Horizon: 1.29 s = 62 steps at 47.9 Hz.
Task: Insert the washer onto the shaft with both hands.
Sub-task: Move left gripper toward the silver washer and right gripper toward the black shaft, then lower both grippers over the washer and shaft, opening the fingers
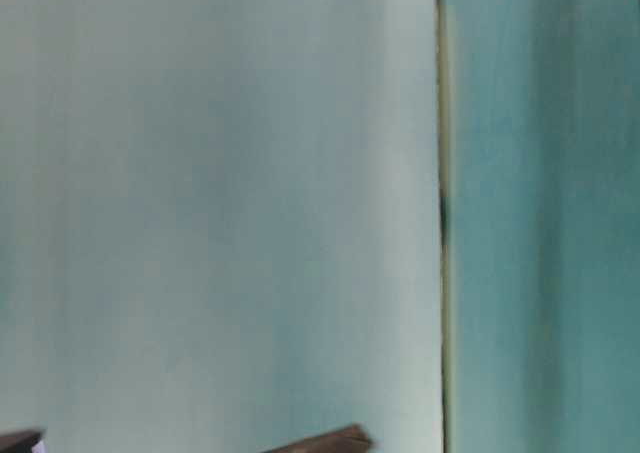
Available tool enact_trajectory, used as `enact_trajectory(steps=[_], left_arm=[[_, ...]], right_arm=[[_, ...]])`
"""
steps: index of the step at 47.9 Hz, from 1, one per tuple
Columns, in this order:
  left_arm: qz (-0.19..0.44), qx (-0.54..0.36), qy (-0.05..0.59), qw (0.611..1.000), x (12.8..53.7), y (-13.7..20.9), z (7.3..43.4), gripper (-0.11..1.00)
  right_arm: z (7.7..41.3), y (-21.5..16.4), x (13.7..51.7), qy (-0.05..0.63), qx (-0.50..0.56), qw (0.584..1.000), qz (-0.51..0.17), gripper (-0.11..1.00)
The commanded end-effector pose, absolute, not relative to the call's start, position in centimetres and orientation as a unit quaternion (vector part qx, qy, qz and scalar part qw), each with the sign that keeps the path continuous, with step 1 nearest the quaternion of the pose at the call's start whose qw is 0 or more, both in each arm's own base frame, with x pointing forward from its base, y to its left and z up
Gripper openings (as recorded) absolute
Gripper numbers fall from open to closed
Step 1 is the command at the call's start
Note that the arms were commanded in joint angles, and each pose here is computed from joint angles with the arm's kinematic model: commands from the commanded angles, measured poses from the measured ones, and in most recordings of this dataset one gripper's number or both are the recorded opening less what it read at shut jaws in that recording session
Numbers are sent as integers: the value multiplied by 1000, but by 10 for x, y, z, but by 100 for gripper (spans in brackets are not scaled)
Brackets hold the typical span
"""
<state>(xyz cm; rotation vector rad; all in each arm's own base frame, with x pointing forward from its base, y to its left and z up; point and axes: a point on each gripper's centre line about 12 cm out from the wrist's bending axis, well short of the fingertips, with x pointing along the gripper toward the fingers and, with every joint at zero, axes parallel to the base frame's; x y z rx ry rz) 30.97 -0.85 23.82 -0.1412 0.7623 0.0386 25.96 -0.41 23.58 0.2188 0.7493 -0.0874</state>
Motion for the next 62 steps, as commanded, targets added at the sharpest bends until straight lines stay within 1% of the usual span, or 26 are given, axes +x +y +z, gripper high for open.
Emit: enact_trajectory(steps=[1, 8, 21, 36, 43, 51, 57, 60, 62], left_arm=[[20, -61, 394, 917, 318, -9, 237, 2], [23, -58, 439, 896, 328, -9, 218, 2], [28, -57, 466, 882, 343, -7, 197, 2], [31, -52, 475, 878, 348, -3, 189, 2], [16, -28, 461, 887, 351, -4, 191, 2], [10, -15, 461, 887, 353, -4, 191, 2], [11, -16, 465, 885, 353, -3, 187, 2], [11, -16, 468, 883, 352, -3, 184, 3], [11, -17, 470, 883, 352, -4, 183, 6]], right_arm=[[239, -5, 272, 376, 102, 920, -44, -10], [228, -5, 286, 420, 85, 902, -46, -10], [200, 4, 304, 491, 52, 869, -28, -10], [186, 7, 312, 512, 44, 857, -23, -10], [174, 7, 314, 529, 49, 847, -28, -10], [174, 7, 319, 525, 45, 850, -25, -9], [174, 7, 322, 515, 44, 856, -24, -5], [175, 7, 322, 512, 46, 858, -24, 1], [174, 7, 322, 512, 45, 857, -24, 6]])
